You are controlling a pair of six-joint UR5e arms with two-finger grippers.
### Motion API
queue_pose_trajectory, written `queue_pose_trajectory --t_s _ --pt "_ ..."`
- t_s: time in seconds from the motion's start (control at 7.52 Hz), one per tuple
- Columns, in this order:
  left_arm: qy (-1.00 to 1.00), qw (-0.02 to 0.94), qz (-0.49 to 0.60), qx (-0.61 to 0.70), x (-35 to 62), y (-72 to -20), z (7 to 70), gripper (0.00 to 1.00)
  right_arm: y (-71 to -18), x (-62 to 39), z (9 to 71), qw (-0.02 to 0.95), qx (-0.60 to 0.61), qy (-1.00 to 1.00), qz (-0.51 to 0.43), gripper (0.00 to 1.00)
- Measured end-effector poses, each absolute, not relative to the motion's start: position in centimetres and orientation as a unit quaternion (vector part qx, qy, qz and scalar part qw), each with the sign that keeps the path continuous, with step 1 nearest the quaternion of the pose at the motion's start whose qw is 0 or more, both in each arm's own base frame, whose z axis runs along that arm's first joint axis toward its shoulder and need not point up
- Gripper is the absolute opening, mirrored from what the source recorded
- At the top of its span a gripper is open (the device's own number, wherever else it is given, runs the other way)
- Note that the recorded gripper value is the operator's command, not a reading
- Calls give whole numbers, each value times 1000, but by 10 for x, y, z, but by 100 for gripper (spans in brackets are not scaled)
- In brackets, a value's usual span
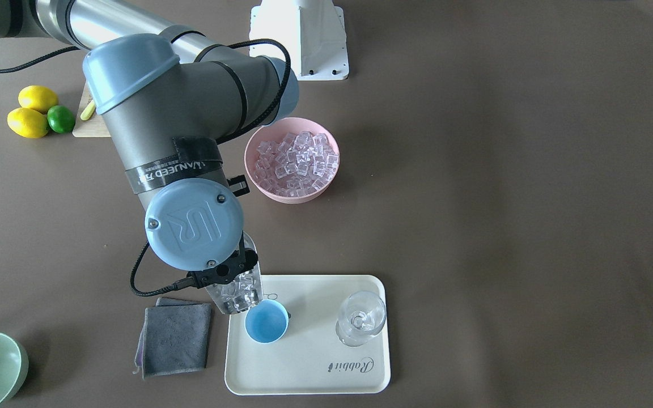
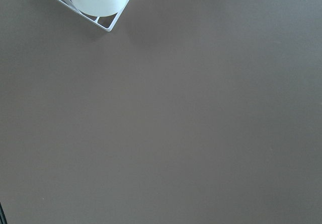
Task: Put ice in cup with scoop
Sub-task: 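Tip the scoop over the blue cup with the right gripper to pour ice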
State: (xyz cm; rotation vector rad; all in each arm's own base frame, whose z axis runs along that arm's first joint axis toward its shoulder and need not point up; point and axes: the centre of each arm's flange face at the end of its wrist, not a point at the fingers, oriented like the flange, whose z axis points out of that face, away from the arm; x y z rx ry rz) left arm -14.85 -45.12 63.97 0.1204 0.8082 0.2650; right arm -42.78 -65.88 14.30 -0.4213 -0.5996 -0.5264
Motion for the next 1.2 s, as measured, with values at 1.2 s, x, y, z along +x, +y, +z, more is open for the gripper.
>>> queue_pose_trajectory --t_s 1.2 --pt "394 912 103 48 -145 -453 639 98 -637 -447 139 898 -214 -265 -280 0"
